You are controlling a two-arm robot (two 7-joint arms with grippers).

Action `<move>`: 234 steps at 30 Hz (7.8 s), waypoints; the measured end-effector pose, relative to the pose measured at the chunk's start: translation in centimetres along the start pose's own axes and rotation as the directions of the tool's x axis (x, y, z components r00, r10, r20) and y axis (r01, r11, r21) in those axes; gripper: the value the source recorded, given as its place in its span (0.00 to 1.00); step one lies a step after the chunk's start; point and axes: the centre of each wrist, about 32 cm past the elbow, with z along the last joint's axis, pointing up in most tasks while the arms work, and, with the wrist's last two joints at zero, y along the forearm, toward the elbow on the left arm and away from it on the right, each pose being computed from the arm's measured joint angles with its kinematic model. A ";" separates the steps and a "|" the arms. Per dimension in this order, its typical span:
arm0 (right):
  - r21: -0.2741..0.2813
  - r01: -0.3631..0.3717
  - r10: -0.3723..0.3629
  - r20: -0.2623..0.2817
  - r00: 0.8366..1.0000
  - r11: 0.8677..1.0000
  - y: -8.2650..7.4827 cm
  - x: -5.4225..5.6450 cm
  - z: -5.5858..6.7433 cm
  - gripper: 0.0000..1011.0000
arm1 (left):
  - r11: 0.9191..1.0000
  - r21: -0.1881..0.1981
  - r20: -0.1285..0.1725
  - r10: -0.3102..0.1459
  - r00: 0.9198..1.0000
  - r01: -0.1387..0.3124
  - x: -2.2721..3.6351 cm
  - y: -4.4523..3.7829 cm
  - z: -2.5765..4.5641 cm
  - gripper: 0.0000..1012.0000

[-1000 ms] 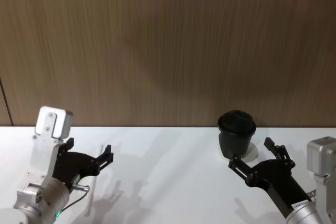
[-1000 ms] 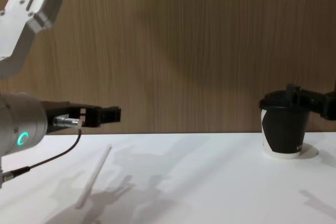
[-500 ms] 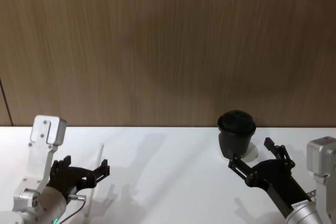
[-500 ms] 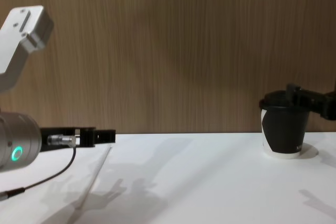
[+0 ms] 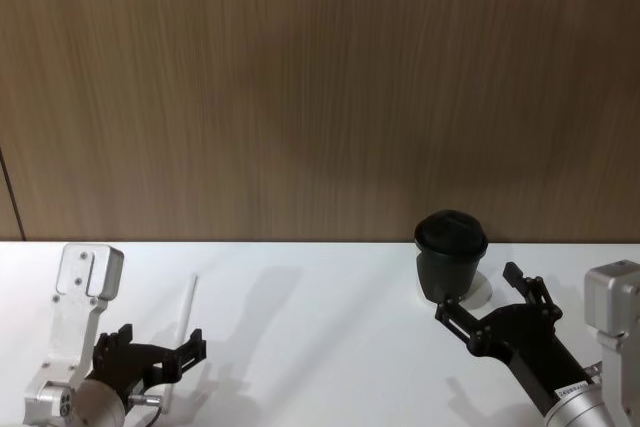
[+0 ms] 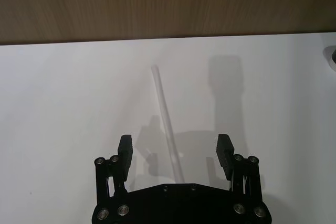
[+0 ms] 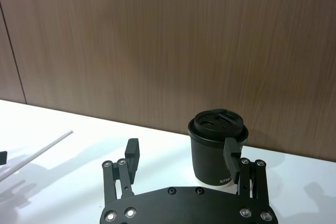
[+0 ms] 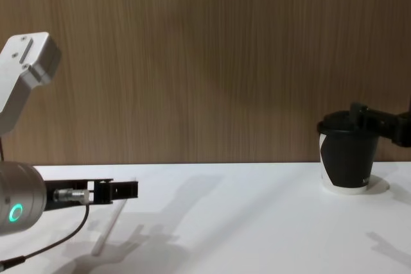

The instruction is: Pick up the straw with one hand, pass it to the other hand, and insert it into the cup.

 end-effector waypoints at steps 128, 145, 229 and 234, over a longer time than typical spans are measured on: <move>0.000 0.000 0.000 0.000 1.000 1.000 0.0 0.0 0.0 0.99 | 0.995 0.103 0.001 -0.006 1.000 0.006 -1.09 -4.14 -1.15 0.83; 0.000 0.000 0.000 0.000 1.000 1.000 0.0 0.0 0.0 0.99 | 0.995 0.104 0.000 -0.006 1.000 0.006 -1.09 -4.14 -1.16 0.73; 0.000 0.000 0.000 0.000 1.000 1.000 0.0 0.0 0.0 0.99 | 0.995 0.104 0.000 -0.007 1.000 0.007 -1.11 -4.14 -1.16 0.17; 0.000 0.000 0.000 0.000 1.000 1.000 0.0 0.0 0.0 0.99 | 0.995 0.104 0.000 -0.007 1.000 0.007 -1.10 -4.14 -1.16 0.14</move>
